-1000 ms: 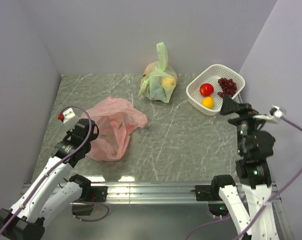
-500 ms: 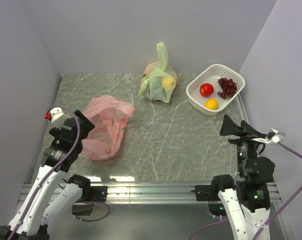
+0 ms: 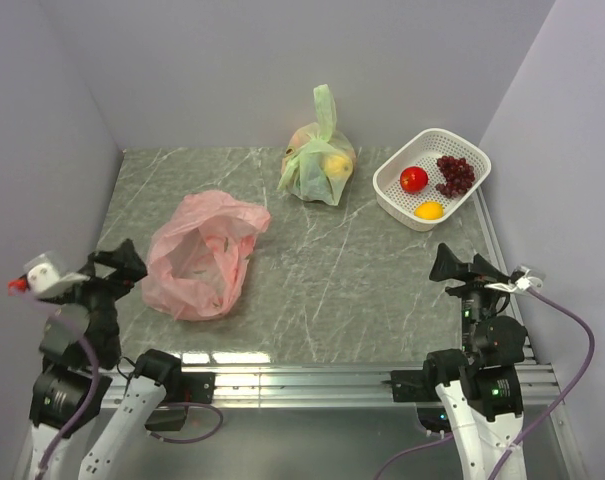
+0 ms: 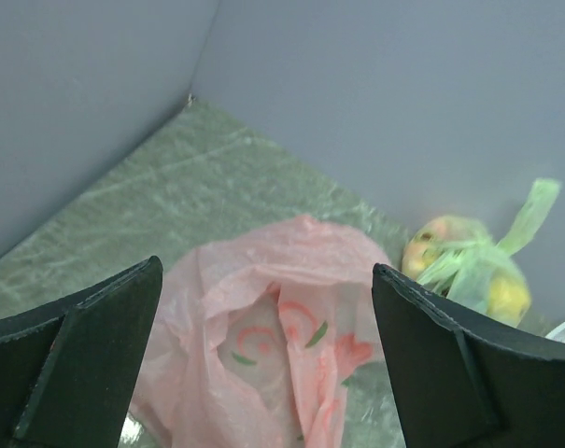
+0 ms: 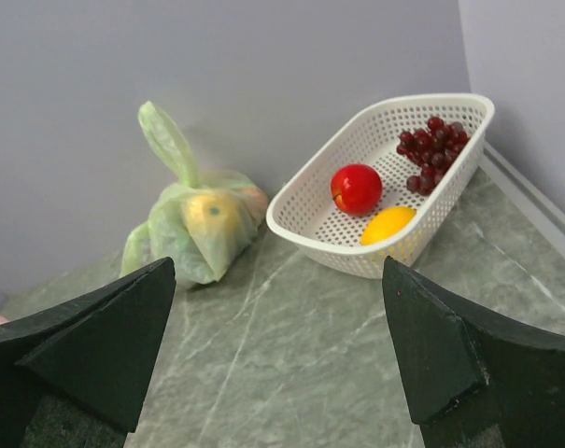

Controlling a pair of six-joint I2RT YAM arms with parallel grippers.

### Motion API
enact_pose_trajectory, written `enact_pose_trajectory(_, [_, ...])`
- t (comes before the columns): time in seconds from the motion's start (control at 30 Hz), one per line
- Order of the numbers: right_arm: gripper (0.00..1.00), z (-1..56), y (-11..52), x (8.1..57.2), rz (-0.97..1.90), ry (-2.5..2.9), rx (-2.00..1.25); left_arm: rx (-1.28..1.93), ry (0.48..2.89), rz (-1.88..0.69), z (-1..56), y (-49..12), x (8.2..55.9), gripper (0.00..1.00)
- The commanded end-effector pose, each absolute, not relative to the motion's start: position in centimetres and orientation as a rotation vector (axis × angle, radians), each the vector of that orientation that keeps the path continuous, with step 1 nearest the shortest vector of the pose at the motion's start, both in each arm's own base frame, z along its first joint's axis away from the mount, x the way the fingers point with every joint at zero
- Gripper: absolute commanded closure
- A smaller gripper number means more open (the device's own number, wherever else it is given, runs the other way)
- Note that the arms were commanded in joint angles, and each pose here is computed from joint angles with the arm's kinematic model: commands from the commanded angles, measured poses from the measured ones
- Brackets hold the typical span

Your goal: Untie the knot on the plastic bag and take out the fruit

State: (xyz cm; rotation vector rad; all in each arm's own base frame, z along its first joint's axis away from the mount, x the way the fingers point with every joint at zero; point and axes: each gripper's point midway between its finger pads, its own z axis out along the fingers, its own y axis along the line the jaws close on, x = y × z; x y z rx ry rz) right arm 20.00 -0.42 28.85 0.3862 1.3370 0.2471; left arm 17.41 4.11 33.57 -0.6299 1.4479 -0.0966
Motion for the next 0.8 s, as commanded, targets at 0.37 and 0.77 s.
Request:
enact_pose_trajectory(0.37, [0.02,31.1,-1.1,18.4,0.236,1.212,0.369,-0.665,1.152,-0.107,35.3,7.3,12.7,0.01])
enact_pose_trajectory(0.77, [0.02,31.0,-1.0,18.4,0.235,1.206,0.366,-0.678,1.191,-0.113,33.9,6.8,13.8,0.01])
